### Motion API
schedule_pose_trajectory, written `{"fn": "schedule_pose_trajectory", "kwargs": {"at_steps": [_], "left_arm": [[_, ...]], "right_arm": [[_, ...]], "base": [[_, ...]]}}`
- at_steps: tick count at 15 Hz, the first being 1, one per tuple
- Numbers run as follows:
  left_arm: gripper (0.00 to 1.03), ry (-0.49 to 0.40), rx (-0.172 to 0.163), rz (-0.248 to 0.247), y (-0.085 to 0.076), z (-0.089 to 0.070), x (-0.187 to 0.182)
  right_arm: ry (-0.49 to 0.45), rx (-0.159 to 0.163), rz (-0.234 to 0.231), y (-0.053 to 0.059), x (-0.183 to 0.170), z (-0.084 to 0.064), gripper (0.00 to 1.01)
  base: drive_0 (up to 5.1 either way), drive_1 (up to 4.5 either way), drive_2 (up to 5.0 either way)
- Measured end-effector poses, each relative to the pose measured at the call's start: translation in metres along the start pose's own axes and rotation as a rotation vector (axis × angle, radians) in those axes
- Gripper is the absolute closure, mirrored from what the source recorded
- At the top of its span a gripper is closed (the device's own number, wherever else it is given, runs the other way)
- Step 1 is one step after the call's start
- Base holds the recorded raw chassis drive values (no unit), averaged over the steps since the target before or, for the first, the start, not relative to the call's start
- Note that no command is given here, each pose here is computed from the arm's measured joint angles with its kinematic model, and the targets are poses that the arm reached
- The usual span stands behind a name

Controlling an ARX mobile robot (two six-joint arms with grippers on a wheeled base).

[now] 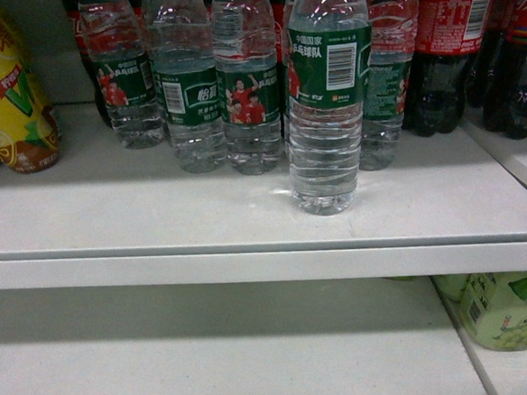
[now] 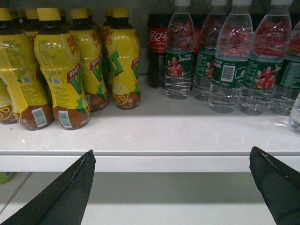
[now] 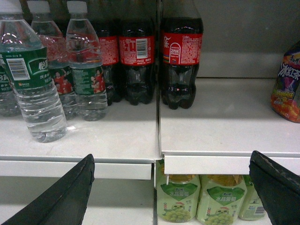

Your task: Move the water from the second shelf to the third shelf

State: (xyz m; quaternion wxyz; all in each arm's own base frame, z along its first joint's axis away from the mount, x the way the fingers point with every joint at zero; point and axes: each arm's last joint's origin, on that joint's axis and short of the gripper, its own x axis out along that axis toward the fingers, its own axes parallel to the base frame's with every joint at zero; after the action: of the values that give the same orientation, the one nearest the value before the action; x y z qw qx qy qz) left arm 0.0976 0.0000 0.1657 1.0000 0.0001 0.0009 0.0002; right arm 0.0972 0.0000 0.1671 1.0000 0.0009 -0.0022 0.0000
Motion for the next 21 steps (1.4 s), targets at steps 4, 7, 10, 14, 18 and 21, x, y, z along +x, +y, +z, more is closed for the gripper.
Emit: {"fn": "schedule_pose_trajectory", "kwargs": {"at_steps": [4, 7, 10, 14, 18, 21], "left_arm": [[0.05, 0.0, 0.0, 0.0, 0.0, 0.0, 0.0], [0.05, 0.0, 0.0, 0.0, 0.0, 0.0, 0.0], [0.05, 0.0, 0.0, 0.0, 0.0, 0.0, 0.0], [0.05, 0.0, 0.0, 0.0, 0.0, 0.0, 0.0], [0.05, 0.0, 0.0, 0.0, 0.0, 0.0, 0.0], [0.05, 0.0, 0.0, 0.0, 0.0, 0.0, 0.0]], "right_arm": [[0.0, 0.0, 0.0, 0.0, 0.0, 0.0, 0.03], [0.056, 0.018, 0.017, 0.0, 0.0, -0.002, 0.03], [0.242, 0.174, 0.113, -0.005, 0.008, 0.016, 0.03], [0.156, 0.152, 0.152, -0.004, 0.06, 0.066, 0.03], [0.165, 0.139, 0.261, 0.018, 0.084, 0.074, 0.03], [0.222, 0.126, 0.366, 0.047, 0.104, 0.056, 0.03]], "base": [[0.0, 0.0, 0.0], [0.0, 0.0, 0.0], [0.0, 0.0, 0.0], [0.0, 0.0, 0.0], [0.0, 0.0, 0.0], [0.0, 0.0, 0.0]]}}
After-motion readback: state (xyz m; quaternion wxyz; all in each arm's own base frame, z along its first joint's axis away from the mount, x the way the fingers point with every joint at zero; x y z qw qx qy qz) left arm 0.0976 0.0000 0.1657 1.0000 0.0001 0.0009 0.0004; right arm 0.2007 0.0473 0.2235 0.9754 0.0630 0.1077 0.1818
